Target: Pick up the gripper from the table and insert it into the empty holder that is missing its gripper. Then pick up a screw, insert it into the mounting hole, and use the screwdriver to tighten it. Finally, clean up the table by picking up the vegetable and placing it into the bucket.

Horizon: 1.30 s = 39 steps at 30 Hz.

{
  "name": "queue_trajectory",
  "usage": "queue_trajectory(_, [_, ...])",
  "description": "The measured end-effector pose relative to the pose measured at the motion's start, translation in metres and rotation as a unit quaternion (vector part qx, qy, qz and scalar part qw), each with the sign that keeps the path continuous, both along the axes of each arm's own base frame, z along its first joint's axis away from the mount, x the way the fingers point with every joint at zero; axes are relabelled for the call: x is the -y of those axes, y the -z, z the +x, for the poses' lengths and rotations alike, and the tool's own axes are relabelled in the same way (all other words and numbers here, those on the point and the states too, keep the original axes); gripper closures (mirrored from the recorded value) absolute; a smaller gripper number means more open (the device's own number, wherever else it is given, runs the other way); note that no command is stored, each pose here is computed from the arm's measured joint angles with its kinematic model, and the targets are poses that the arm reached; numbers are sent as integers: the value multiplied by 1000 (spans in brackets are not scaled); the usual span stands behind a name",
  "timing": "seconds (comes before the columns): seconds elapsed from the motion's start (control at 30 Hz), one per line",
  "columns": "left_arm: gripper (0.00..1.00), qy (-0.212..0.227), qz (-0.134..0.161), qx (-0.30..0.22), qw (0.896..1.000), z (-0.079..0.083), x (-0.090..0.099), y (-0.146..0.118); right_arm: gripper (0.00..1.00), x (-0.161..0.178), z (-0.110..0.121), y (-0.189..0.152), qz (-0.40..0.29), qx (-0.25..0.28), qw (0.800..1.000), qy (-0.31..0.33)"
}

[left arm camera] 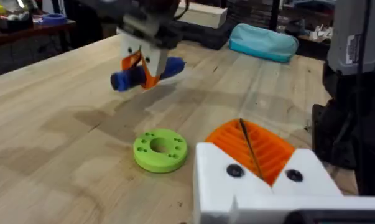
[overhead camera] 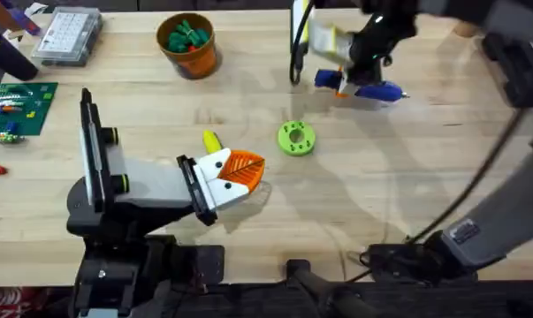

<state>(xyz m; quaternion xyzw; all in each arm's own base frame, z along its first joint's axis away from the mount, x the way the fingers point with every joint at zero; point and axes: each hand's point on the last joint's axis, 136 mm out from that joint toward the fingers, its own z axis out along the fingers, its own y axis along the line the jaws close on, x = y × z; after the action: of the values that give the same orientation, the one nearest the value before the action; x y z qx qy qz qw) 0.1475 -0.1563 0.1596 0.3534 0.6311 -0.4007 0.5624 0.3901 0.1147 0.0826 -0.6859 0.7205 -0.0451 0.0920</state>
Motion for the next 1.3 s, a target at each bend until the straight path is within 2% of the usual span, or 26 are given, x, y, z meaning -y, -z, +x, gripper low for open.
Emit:
queue_trajectory(0.2, [997,0,0,0,1000,0,0,0,981,12,4,49,-48,-39,998,-17])
queue_trajectory(0.63, [997,0,0,0,1000,0,0,0,982,17,9,49,-52,-34,998,-21])
queue_trajectory(0.67, [997,0,0,0,1000,0,0,0,947,18,9,49,-52,-34,998,-19])
queue_trajectory(0.7, [997,0,0,0,1000,0,0,0,828,19,10,49,-53,-34,998,-18])
queue_trajectory(0.77, [871,-1,1,2,1000,0,0,0,527,21,11,48,-55,-32,998,-16])
queue_trajectory(0.8, [744,-1,1,3,1000,0,0,0,373,21,14,48,-54,-27,998,-13])
queue_trajectory(0.87, [421,-1,2,3,1000,0,0,0,93,22,20,45,-54,-17,998,-7])
queue_trajectory(0.9, [262,-1,2,3,1000,0,0,0,30,22,20,44,-54,-16,998,-5])
queue_trajectory(0.93, [118,-1,1,3,1000,0,0,0,13,23,20,44,-55,-17,998,-2])
queue_trajectory(0.97, [43,-1,1,3,1000,0,0,0,8,24,19,44,-56,-19,998,0])
queue_trajectory(1.17, [14,-1,1,3,1000,0,0,0,8,25,12,40,-54,-28,998,27])
queue_trajectory(1.3, [14,-1,1,3,1000,0,0,0,6,22,12,20,-40,-5,997,59])
